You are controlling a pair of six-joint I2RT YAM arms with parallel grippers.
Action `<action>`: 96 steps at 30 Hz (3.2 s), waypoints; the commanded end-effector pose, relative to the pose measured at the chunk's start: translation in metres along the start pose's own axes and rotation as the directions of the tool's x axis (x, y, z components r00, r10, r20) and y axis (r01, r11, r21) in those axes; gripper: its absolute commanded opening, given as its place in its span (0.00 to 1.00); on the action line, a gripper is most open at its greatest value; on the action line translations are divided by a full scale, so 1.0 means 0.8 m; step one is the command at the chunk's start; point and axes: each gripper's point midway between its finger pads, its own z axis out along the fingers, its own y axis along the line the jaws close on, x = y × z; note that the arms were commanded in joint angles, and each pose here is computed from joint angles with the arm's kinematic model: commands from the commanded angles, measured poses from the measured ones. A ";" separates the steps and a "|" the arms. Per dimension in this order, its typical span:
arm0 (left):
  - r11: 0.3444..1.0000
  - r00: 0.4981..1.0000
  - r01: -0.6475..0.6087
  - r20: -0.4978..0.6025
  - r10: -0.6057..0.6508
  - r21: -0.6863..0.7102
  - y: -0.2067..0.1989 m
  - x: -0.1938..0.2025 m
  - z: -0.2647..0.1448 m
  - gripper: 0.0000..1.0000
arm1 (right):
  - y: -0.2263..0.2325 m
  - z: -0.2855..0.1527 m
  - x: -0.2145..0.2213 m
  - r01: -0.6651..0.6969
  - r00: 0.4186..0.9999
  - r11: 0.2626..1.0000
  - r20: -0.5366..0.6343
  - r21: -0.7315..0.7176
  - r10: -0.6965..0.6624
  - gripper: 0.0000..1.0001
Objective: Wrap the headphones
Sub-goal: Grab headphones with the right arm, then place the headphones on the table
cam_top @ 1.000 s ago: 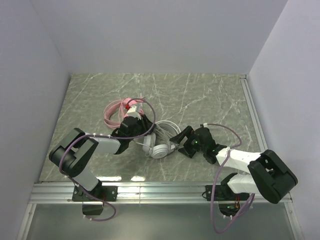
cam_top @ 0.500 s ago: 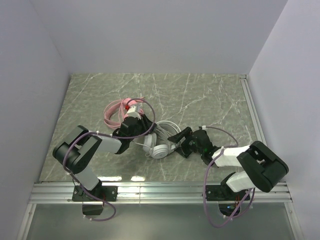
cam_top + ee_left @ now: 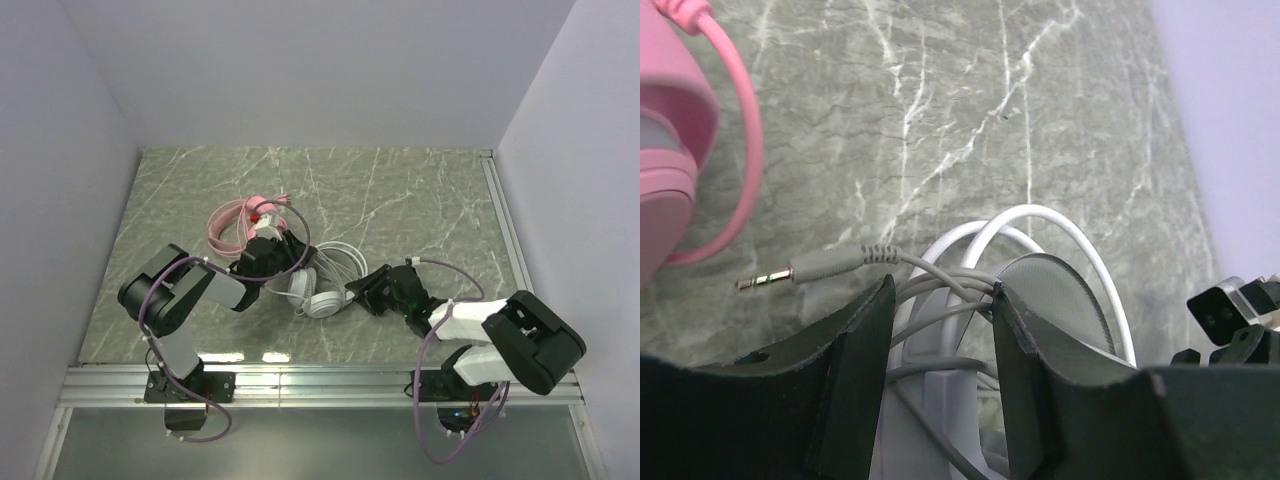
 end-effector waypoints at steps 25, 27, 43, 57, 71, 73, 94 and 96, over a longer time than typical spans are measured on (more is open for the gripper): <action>0.933 0.966 0.189 -0.228 -0.121 0.305 -0.107 0.072 0.005 0.49 | 0.129 -0.105 -0.066 0.227 0.940 0.957 0.298 -0.179 -0.167 0.29; 0.919 0.964 0.199 -0.235 -0.122 0.341 -0.127 0.080 0.011 0.49 | 0.128 -0.110 -0.065 0.236 0.939 0.956 0.294 -0.171 -0.179 0.29; 0.833 0.949 0.257 -0.292 -0.121 0.490 -0.220 0.123 0.073 0.49 | 0.142 -0.163 -0.117 0.497 0.759 0.861 0.425 0.113 -0.494 0.26; 0.867 0.959 0.209 -0.268 -0.091 0.452 -0.209 0.122 0.070 0.51 | 0.129 -0.173 -0.143 0.491 0.726 0.845 0.436 0.213 -0.532 0.27; 0.926 0.980 0.119 -0.194 -0.051 0.359 -0.173 0.092 0.056 0.52 | 0.138 -0.179 -0.168 0.472 0.786 0.872 0.385 0.129 -0.483 0.25; 0.923 0.980 0.121 -0.194 -0.052 0.365 -0.174 0.090 0.053 0.52 | 0.138 -0.180 -0.171 0.478 0.783 0.867 0.379 0.142 -0.493 0.25; 0.955 0.988 0.004 -0.150 0.043 0.295 -0.163 0.046 0.021 0.55 | 0.115 -0.190 -0.209 0.452 0.765 0.866 0.407 0.213 -0.499 0.24; 0.963 0.989 0.001 -0.140 0.038 0.271 -0.153 0.042 0.019 0.55 | 0.112 -0.192 -0.213 0.447 0.761 0.866 0.413 0.225 -0.500 0.24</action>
